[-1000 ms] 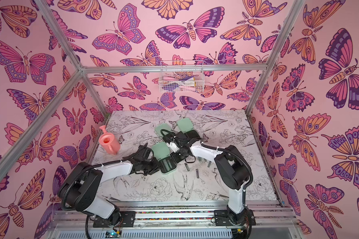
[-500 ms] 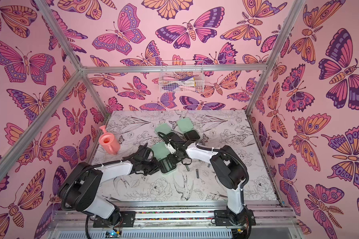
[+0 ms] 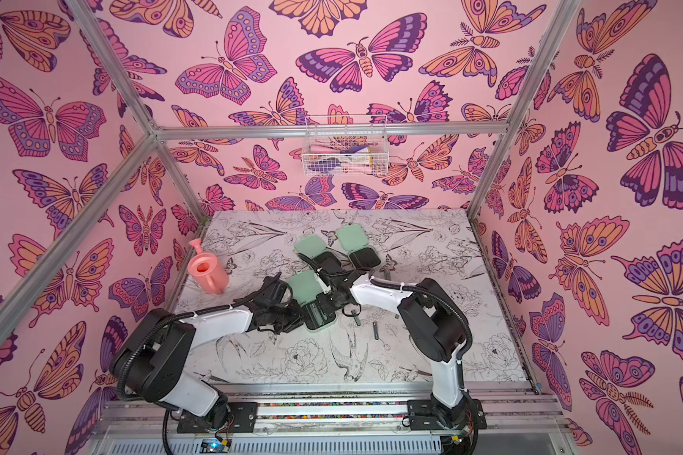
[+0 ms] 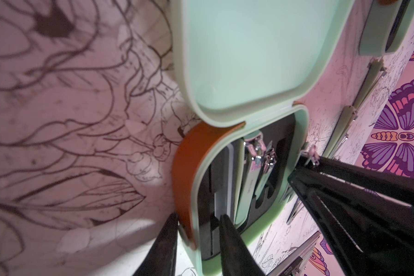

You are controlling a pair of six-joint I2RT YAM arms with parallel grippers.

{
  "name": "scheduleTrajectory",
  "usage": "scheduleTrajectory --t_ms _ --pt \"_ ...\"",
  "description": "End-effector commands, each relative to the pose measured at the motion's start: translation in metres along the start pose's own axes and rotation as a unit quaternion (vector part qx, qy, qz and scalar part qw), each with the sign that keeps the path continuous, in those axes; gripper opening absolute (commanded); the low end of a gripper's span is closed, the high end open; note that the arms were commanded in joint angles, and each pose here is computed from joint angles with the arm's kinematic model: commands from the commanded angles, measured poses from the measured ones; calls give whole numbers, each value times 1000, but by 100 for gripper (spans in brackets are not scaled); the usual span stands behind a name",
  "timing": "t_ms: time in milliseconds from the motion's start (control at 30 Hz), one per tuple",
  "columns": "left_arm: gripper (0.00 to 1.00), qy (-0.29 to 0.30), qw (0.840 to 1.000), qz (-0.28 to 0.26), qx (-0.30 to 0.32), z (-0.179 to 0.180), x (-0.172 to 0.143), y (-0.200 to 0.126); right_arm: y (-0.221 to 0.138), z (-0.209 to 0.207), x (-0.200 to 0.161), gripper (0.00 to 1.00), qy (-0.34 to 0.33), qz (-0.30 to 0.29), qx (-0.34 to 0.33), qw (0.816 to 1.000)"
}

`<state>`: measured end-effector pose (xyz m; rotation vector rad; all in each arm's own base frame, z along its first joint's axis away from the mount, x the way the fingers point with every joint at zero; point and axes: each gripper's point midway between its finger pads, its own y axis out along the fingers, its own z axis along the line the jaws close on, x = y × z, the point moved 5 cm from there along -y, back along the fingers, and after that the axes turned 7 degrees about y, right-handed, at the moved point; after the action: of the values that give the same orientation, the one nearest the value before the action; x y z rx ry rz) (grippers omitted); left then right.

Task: Organize nail clipper sets
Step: Place the nail clipper in the storage box.

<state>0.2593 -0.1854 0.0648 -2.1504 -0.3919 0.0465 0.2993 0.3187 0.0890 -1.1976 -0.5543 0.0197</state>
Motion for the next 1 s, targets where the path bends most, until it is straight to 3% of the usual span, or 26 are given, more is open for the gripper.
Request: scheduleTrajectory --t_ms 0,967 --pt "33 -16 999 29 41 23 -15 9 7 -2 -1 8 10 -1 -17 1000" --pt "33 -17 999 28 40 24 -16 8 17 -2 -17 8 5 15 -47 999"
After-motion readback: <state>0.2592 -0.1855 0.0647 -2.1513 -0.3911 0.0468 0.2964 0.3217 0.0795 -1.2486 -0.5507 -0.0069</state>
